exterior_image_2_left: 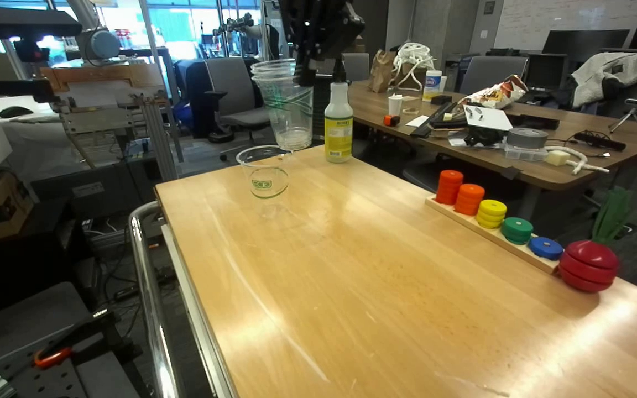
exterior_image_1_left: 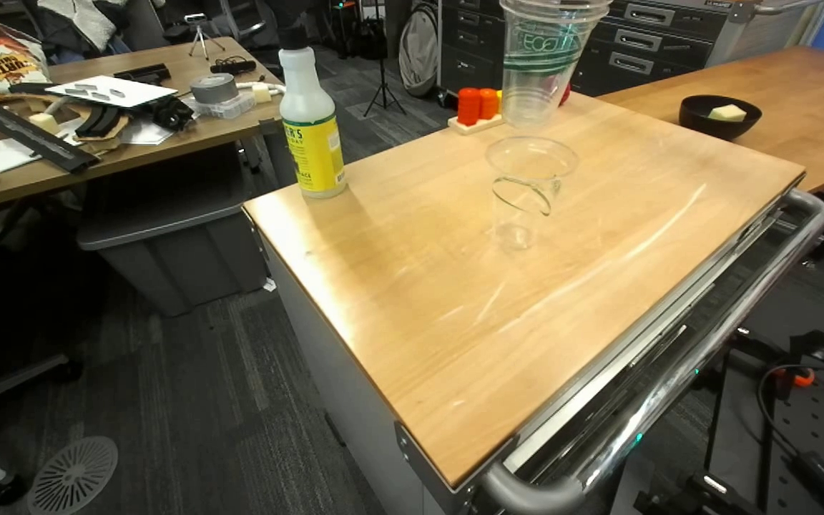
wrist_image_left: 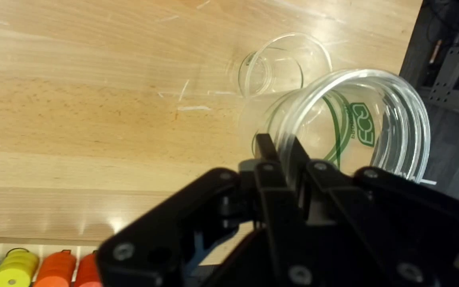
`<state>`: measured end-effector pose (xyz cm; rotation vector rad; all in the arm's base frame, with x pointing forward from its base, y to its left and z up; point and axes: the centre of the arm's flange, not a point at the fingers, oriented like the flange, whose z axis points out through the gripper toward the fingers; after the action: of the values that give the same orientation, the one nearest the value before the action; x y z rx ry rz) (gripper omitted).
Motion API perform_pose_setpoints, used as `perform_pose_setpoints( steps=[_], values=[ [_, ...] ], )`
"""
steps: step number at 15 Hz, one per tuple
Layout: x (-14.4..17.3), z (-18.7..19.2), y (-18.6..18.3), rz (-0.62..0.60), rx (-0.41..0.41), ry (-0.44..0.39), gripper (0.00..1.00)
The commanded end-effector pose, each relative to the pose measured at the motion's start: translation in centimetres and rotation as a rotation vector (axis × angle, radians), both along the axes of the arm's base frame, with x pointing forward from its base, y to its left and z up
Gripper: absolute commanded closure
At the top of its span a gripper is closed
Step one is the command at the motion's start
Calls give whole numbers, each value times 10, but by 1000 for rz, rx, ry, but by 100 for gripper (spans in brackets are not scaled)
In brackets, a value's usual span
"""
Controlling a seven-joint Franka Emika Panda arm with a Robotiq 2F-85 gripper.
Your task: Stack the cups together
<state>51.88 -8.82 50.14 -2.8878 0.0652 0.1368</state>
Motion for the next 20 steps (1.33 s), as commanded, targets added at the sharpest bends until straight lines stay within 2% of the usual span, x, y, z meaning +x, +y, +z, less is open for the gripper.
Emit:
perform_pose_setpoints(
  steps=[1, 7, 20],
  values=[
    [-4, 20, 20, 63, 21, 5, 97],
    [-9, 16, 34, 133, 47, 39, 97],
    [9, -20, 14, 175, 114, 84, 97]
  ],
)
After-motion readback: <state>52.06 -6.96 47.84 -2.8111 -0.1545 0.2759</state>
